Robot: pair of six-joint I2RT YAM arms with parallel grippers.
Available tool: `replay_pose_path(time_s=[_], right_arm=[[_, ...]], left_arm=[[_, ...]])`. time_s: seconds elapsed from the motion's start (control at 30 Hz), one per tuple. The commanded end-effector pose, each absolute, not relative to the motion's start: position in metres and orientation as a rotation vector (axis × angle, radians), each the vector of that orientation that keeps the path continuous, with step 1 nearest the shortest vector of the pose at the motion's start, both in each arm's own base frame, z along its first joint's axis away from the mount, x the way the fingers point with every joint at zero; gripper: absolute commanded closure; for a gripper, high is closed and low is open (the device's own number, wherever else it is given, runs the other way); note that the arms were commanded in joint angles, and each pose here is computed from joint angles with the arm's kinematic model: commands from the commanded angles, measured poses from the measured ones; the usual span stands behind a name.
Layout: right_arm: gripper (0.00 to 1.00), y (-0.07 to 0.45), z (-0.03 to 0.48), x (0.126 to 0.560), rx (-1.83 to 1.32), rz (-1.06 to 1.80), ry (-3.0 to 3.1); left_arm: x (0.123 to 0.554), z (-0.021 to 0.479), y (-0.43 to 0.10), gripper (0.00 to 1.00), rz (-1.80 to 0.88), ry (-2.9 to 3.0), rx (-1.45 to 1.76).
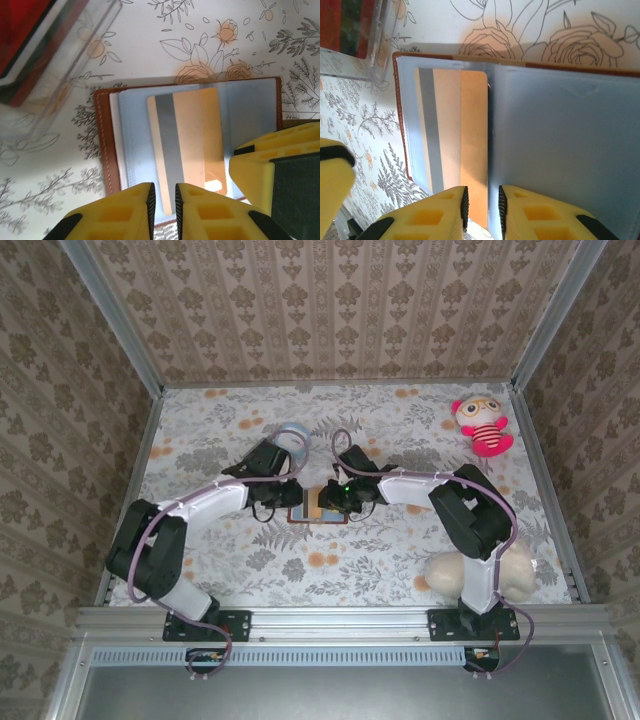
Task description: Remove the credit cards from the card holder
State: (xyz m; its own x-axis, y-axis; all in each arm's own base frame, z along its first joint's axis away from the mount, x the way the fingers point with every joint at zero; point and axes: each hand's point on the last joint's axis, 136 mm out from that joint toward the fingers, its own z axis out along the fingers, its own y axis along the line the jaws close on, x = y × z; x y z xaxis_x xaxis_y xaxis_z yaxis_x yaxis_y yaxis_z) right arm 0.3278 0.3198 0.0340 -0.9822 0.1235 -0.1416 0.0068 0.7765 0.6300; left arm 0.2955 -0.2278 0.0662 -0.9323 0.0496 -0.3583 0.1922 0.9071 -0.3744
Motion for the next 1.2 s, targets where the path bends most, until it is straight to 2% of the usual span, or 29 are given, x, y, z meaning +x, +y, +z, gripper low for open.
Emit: replay_pose_path(time_s=[0.0,0.23,0.43,1.17], right_arm=[[0.73,0.318,0.035,0.328,0.145,1.013,2.794],[0.74,0.317,0.026,0.329,0.161,1.011,2.822],[0.78,0.323,0.031,0.331,0.127,1.043,2.815],[0.78,0.340,0.024,0.334,0.087,1.135,2.832]], left_arm=[[0.302,0.062,-0.242,0.82,-0.624,2.737,0.184],[0.300,0.036,-0.239,0.88,-0.572,2.822,0.168],[0.296,0.028,-0.223,0.88,-0.454,2.862,0.102],[0.279,0.012,-0.222,0.88,-0.481,2.912,0.088]])
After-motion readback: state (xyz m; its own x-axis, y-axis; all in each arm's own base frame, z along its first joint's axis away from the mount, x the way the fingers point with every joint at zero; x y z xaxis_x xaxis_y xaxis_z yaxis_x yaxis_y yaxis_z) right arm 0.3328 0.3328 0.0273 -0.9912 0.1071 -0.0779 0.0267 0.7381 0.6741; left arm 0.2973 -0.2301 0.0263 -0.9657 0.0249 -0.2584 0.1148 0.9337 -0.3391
